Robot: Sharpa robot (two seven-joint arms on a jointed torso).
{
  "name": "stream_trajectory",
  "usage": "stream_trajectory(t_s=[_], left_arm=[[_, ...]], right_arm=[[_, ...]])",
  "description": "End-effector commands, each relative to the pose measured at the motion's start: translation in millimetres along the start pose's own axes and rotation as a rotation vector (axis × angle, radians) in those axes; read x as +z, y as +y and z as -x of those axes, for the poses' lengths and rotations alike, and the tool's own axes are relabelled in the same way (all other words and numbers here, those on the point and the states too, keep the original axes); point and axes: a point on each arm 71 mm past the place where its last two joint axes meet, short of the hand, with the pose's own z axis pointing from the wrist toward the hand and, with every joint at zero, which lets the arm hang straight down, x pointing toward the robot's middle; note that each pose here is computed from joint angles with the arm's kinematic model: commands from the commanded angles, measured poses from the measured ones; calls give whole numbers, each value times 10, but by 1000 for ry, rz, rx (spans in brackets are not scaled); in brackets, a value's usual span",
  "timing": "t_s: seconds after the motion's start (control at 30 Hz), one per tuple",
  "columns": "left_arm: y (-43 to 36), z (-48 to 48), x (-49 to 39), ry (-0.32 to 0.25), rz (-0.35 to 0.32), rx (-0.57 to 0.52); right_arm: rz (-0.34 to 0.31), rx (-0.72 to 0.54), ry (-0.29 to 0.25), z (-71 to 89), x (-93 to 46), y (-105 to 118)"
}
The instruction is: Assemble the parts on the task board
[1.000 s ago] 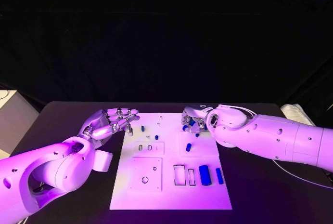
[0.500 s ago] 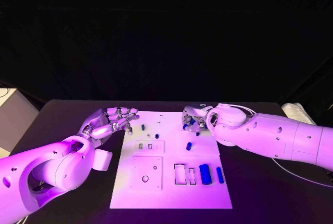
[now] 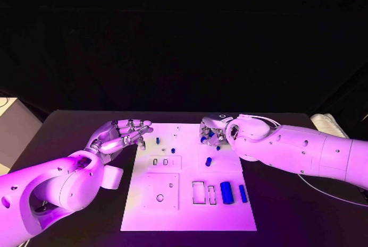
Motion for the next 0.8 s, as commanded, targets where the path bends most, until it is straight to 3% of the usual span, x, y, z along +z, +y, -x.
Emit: stream_trajectory(t_s=[0.03,0.33,0.7,0.8], left_arm=[[-9,-20,8,19,-1,-10],[-5,3,22,13,2,-7],[-3,15,24,5,7,-1],[-3,14,23,5,8,0]], right_arm=[[-3,-3,-10,-11,9,8],[6,6,-69,31,23,57],[40,6,-233,183,-9,184],[44,-3,-257,215,1,220]])
